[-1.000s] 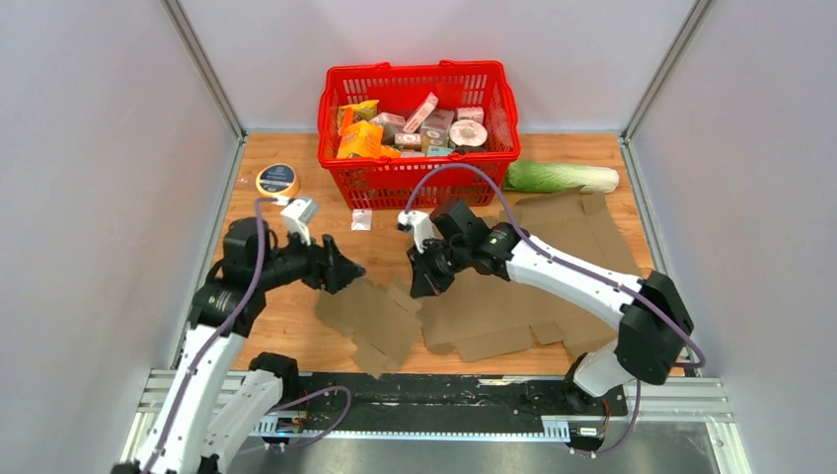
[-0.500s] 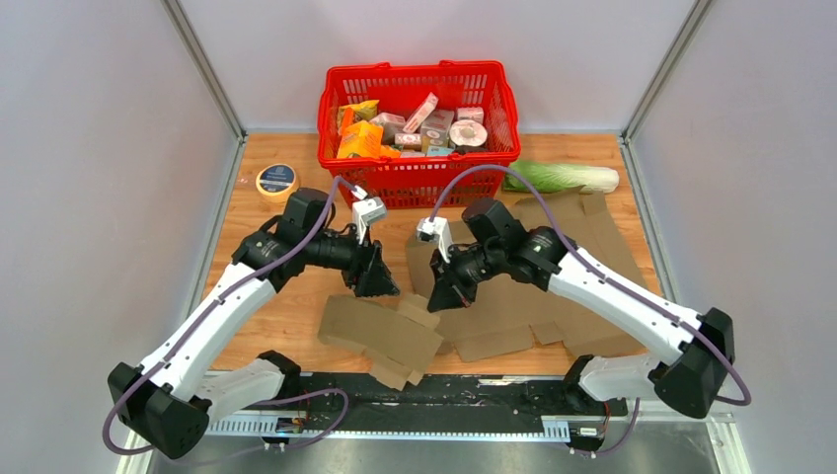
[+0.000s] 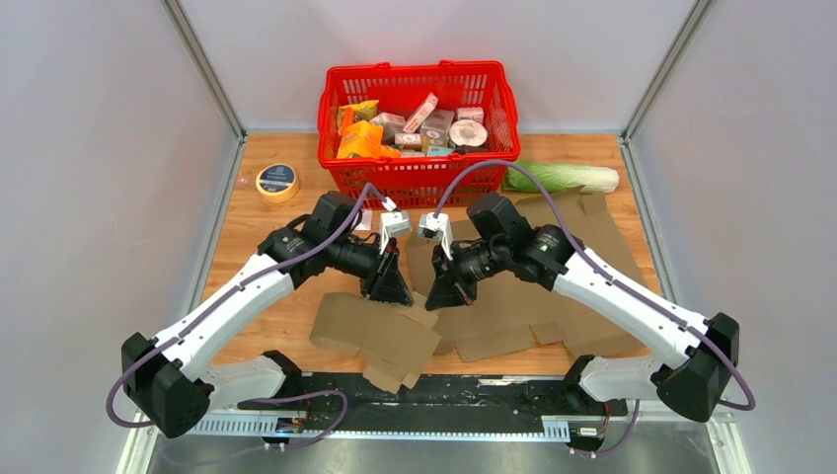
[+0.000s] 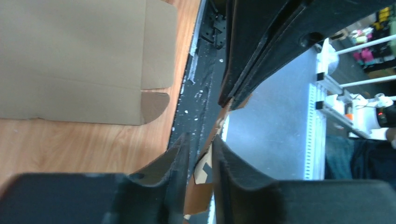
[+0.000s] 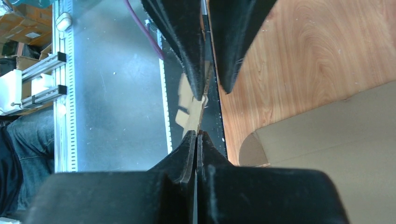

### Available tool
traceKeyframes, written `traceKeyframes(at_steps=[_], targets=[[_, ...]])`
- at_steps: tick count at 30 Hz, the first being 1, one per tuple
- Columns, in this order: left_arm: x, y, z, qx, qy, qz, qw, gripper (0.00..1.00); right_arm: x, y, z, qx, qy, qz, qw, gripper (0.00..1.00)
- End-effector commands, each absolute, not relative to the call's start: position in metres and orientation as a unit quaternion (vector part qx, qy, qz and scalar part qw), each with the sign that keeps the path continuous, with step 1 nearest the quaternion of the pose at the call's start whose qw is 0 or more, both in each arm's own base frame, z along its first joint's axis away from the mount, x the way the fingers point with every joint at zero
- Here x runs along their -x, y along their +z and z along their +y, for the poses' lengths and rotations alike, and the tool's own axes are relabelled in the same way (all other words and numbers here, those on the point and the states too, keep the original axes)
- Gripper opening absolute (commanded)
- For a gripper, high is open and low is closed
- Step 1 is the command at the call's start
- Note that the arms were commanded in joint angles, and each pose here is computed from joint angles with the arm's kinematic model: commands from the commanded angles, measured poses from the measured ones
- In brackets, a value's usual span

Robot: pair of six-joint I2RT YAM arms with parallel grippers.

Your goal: Fold the paper box

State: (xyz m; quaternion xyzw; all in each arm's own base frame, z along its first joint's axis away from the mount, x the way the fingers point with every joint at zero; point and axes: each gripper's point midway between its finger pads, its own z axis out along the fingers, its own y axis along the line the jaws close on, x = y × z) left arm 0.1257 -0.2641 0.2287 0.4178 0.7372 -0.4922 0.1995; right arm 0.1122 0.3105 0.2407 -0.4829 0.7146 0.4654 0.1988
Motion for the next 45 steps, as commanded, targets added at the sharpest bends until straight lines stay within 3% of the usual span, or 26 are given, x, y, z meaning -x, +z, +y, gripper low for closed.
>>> traceKeyframes(at_steps=[1,2,3,4,5,6,8,9,14,19,25,29,34,37,38,39,41,44,45], targets=[[-0.130,0.251,-0.272,-0.447,-0.502,0.702,0.236,0.19,-0.116,0.272,0.319,0.499,0.486,0.677,0.240,0.00],[-0.130,0.256,-0.272,-0.447,-0.501,0.699,0.244,0.10,-0.118,0.271,0.319,0.497,0.481,0.680,0.245,0.00],[-0.134,0.257,-0.271,-0.445,-0.492,0.703,0.256,0.00,-0.124,0.271,0.318,0.490,0.472,0.688,0.254,0.07],[-0.137,0.261,-0.270,-0.440,-0.485,0.706,0.270,0.00,-0.135,0.271,0.318,0.473,0.465,0.697,0.274,0.27],[-0.139,0.269,-0.266,-0.432,-0.475,0.707,0.296,0.00,-0.145,0.278,0.313,0.434,0.463,0.715,0.294,0.60],[-0.154,0.271,-0.263,-0.401,-0.449,0.729,0.327,0.00,-0.149,0.262,0.306,0.403,0.463,0.734,0.290,0.71],[-0.157,0.286,-0.256,-0.374,-0.440,0.729,0.368,0.00,-0.164,0.290,0.293,0.344,0.500,0.713,0.352,0.87],[-0.164,0.296,-0.255,-0.344,-0.442,0.730,0.393,0.00,-0.162,0.269,0.287,0.330,0.508,0.717,0.344,0.90],[-0.162,0.328,-0.242,-0.234,-0.477,0.719,0.448,0.00,-0.157,0.288,0.277,0.338,0.532,0.647,0.429,0.96],[-0.157,0.355,-0.238,-0.183,-0.525,0.677,0.483,0.00,-0.158,0.309,0.283,0.340,0.556,0.603,0.460,0.93],[-0.152,0.365,-0.237,-0.152,-0.567,0.644,0.491,0.00,-0.153,0.323,0.288,0.359,0.577,0.557,0.477,0.83],[-0.149,0.369,-0.235,-0.140,-0.582,0.631,0.494,0.00,-0.143,0.327,0.294,0.365,0.615,0.538,0.447,0.59],[-0.142,0.377,-0.228,-0.130,-0.599,0.598,0.516,0.00,-0.140,0.326,0.297,0.368,0.629,0.529,0.434,0.45],[-0.140,0.377,-0.225,-0.128,-0.598,0.596,0.521,0.00,-0.142,0.327,0.298,0.367,0.629,0.531,0.434,0.30],[-0.139,0.373,-0.224,-0.132,-0.592,0.603,0.518,0.00,-0.140,0.327,0.298,0.372,0.631,0.530,0.428,0.11],[-0.138,0.370,-0.224,-0.135,-0.589,0.607,0.516,0.00,-0.140,0.327,0.299,0.370,0.632,0.532,0.424,0.00],[-0.137,0.361,-0.220,-0.140,-0.570,0.627,0.512,0.01,-0.137,0.328,0.299,0.377,0.637,0.531,0.413,0.00],[-0.142,0.365,-0.196,-0.146,-0.490,0.657,0.554,0.32,-0.146,0.331,0.299,0.366,0.616,0.557,0.420,0.00],[-0.155,0.334,-0.173,-0.106,-0.412,0.724,0.543,0.45,-0.153,0.327,0.298,0.356,0.601,0.577,0.423,0.00]])
